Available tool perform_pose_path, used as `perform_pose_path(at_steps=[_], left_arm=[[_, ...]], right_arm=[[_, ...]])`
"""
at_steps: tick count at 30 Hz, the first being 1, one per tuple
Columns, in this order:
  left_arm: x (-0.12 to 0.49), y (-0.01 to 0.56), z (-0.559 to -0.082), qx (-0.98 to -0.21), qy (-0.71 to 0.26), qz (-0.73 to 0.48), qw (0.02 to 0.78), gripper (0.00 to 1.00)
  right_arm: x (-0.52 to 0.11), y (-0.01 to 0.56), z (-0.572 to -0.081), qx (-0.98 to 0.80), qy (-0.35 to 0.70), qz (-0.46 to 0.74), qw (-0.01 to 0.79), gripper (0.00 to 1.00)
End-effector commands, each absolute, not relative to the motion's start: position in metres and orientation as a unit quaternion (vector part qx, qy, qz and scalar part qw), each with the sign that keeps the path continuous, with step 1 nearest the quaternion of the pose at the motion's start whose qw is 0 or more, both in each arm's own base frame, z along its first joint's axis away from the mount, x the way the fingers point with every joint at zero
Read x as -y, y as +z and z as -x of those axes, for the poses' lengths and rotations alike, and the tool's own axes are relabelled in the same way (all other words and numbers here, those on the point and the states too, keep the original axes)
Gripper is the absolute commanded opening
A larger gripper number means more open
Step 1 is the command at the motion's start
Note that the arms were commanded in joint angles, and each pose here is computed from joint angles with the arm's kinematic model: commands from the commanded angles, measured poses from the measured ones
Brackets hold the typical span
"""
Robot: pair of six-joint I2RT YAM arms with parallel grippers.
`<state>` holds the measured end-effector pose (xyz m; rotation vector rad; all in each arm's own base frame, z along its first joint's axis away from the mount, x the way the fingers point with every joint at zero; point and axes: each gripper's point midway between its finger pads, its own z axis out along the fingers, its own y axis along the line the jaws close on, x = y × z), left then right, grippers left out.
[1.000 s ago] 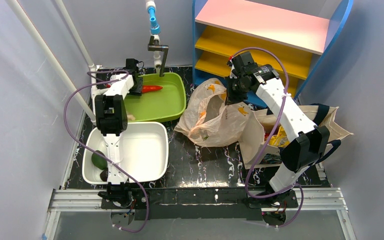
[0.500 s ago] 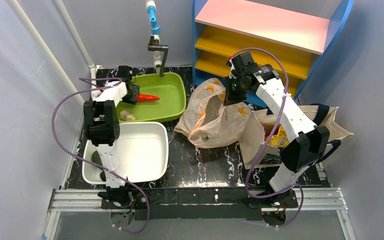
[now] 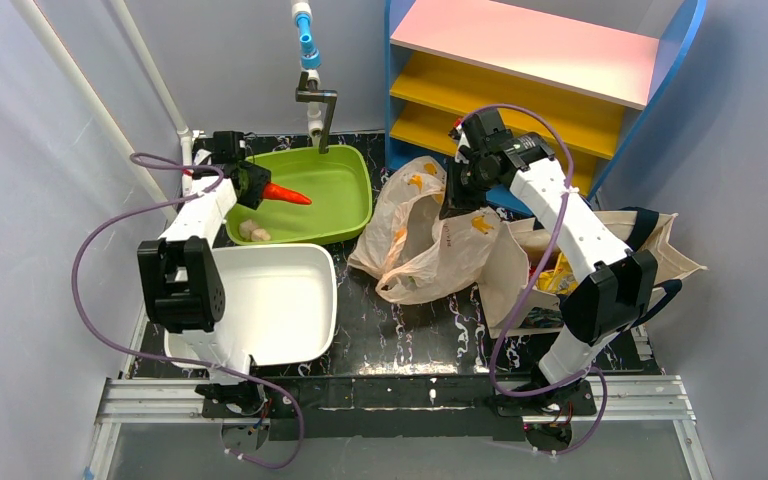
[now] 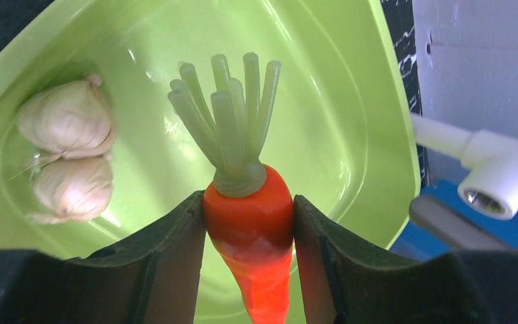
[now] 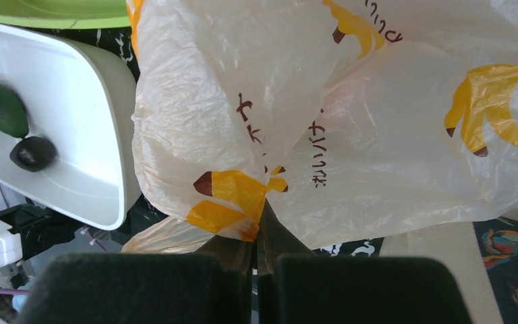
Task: Place the food into the grocery bag and tie it
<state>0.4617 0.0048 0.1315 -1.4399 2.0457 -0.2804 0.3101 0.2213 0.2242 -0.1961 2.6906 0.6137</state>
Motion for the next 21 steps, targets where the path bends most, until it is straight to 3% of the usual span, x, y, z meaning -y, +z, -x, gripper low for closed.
perform_pose_path(at_steps=[1, 8, 14, 17, 21], left_arm=[[0.002, 0.159, -0.435, -0.788, -0.125, 0.505, 0.330, 0.00], [0.009, 0.198, -0.404, -0.814, -0.133, 0.406, 0.394, 0.00], [0.086, 0.254, -0.373, -0.851, -0.195, 0.132, 0.469, 0.00], [0.151, 0.285, -0.346, -0.842, -0.286, 0.011, 0.456, 0.00], [0.256, 0.301, -0.296, -0.828, -0.405, -0.157, 0.354, 0.00]], right_arm=[[-0.232, 0.225, -0.305, -0.949, 0.255, 0.061, 0.173, 0.01], [-0.245, 0.206, -0.297, -0.953, 0.270, 0.050, 0.126, 0.01], [-0.248, 0.199, -0.290, -0.957, 0.265, 0.052, 0.103, 0.01], [-0.249, 0.202, -0.285, -0.957, 0.268, 0.049, 0.098, 0.01], [-0.249, 0.210, -0.283, -0.956, 0.270, 0.047, 0.101, 0.01]])
